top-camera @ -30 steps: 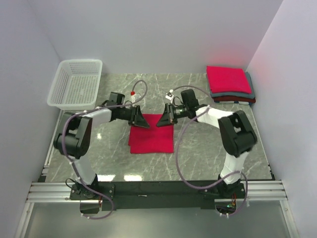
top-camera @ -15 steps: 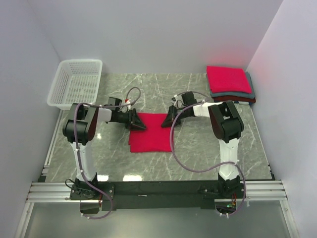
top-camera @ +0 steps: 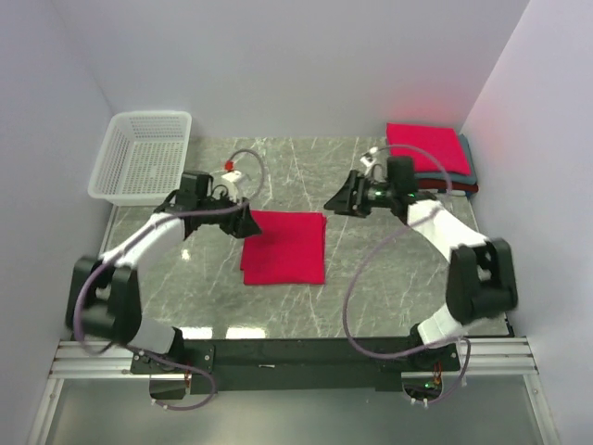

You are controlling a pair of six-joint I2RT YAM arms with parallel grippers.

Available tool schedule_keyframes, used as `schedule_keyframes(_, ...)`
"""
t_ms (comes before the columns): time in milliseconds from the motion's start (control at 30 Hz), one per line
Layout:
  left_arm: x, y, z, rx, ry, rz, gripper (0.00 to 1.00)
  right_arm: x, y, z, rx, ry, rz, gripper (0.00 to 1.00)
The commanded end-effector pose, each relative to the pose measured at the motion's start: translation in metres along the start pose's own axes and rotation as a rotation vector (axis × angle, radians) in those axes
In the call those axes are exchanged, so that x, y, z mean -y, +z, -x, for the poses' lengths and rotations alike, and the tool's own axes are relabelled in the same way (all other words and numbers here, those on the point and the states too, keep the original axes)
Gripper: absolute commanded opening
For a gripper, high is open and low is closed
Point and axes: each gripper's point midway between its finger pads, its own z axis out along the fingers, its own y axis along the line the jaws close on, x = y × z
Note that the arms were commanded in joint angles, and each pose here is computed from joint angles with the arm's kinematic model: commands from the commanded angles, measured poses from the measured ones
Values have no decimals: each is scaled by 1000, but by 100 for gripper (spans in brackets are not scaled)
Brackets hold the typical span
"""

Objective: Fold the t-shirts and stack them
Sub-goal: Neatly place the folded tshirt to the corner

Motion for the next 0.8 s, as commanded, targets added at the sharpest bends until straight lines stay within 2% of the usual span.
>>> schedule_keyframes(0,21,2,9,7,423,173,61,19,-28,-6,113,47,-88,72)
schedule_keyframes(100,46,10,8,2,617,174,62,36,-43,-9,212,87,-168,74)
schedule_keyframes(200,85,39,-5,-8,806,143,62,43,-53,-8,281,108,-224,78)
schedule_keyframes(267,92,55,-13,-27,906,163,62,54,-56,-7,308,164,-283,79)
schedule_keyframes(300,113,68,-18,-13,968,127,61,63,-58,-4,332,190,-326,78)
schedule_keyframes(433,127,112,-42,-78,1084,128,56,85,-58,-8,333,302,-393,73)
schedule_keyframes(500,137,127,-39,-51,1112,115,46,96,-55,-18,310,348,-395,72)
schedule_keyframes(533,130,135,-43,-66,1118,141,45,98,-54,-18,312,357,-388,71)
schedule_keyframes(767,141,159,-65,-93,1196,78,46,109,-41,-25,231,422,-382,66)
